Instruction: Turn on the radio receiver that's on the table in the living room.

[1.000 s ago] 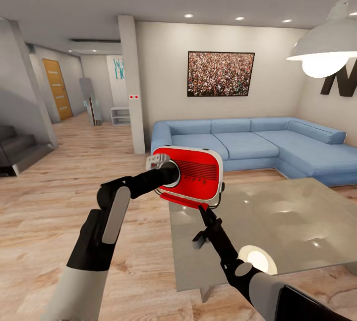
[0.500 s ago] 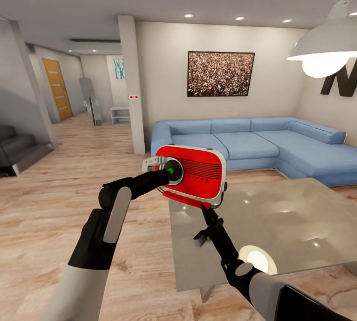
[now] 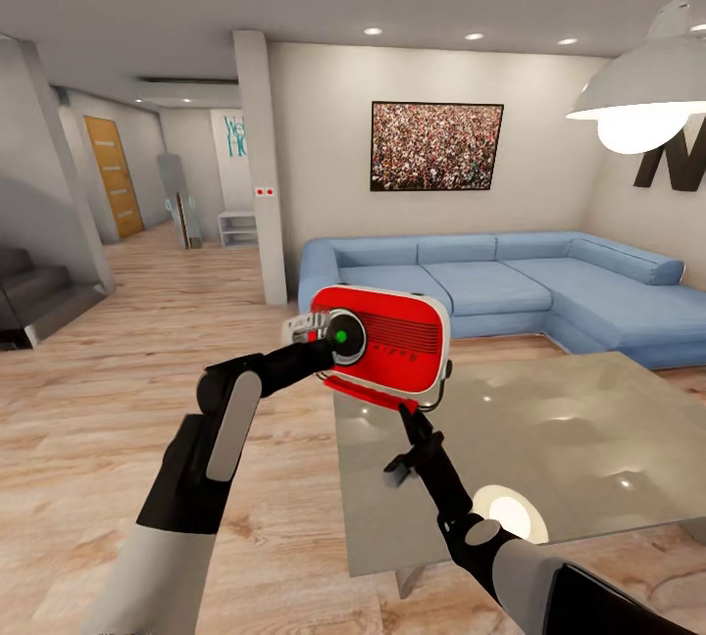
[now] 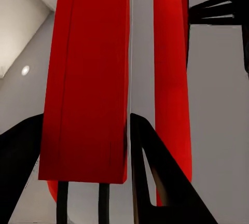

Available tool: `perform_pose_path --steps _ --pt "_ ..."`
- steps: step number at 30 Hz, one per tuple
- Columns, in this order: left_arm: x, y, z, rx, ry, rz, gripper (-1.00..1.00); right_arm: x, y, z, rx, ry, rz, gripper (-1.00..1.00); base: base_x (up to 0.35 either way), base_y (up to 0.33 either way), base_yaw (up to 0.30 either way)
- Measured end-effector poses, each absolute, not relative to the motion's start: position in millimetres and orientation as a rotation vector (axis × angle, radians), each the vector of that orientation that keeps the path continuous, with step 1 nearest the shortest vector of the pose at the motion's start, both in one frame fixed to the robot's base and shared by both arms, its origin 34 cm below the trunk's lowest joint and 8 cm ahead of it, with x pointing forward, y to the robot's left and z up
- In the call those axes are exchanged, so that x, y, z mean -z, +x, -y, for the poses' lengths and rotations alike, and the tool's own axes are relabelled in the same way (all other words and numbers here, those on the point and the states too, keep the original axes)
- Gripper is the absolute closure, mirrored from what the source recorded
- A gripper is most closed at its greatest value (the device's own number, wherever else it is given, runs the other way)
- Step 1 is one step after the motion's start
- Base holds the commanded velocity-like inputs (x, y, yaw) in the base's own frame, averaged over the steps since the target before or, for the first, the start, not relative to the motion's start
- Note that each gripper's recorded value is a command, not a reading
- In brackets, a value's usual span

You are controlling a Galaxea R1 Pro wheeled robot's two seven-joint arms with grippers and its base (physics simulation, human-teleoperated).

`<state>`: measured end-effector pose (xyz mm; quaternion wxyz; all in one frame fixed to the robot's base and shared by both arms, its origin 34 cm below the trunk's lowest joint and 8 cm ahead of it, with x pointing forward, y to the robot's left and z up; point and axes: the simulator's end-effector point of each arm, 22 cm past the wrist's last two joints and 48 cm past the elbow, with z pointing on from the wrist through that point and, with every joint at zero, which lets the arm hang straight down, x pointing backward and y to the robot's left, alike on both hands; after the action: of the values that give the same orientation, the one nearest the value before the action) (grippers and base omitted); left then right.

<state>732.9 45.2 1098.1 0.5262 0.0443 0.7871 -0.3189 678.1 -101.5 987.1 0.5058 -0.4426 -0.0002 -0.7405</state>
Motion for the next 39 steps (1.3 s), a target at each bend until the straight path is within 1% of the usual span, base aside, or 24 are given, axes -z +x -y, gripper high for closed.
perform_pose_path --steps 6,9,11,14,18,20,26,30,32,34,39 --pt "-1046 739 -43 0.755 0.079 -1.999 1.0 -991 681 111 1.79 -1.04 -0.061 1.0 0.0 0.0 0.0" --pt "-1008 746 -71 0.69 0.052 -2.077 1.0 -993 685 123 1.78 -1.018 -0.132 1.0 0.0 0.0 0.0" --pt "-974 753 -111 0.607 0.014 -2.138 1.0 -993 688 137 1.78 -1.008 -0.173 1.0 0.0 0.0 0.0" --pt "-929 764 -198 0.462 -0.097 -2.191 1.0 -991 689 146 1.771 -1.021 -0.161 1.0 0.0 0.0 0.0" --pt "-884 760 -278 0.337 -0.211 -2.242 1.0 -993 699 175 1.747 -0.985 -0.286 1.0 0.0 0.0 0.0" --pt "-860 754 -305 0.291 -0.259 -2.266 1.0 -997 704 194 1.722 -0.928 -0.395 1.0 0.0 0.0 0.0" --pt "-766 720 -336 0.204 -0.382 -2.335 1.0 -1005 726 221 1.637 -0.817 -0.619 1.0 0.0 0.0 0.0" --pt "-713 689 -344 0.119 -0.383 -2.359 1.0 -996 743 215 1.505 -0.829 -0.73 1.0 0.0 0.0 0.0" --pt "-689 670 -343 0.075 -0.35 -2.382 1.0 -996 748 215 1.468 -0.812 -0.774 1.0 0.0 0.0 0.0" --pt "-671 653 -339 0.043 -0.321 -2.4 1.0 -999 754 227 1.42 -0.727 -0.87 1.0 0.0 0.0 0.0" --pt "-649 630 -319 0.024 -0.286 -2.398 1.0 -997 786 228 1.186 -0.624 -1.109 1.0 0.0 0.0 0.0"
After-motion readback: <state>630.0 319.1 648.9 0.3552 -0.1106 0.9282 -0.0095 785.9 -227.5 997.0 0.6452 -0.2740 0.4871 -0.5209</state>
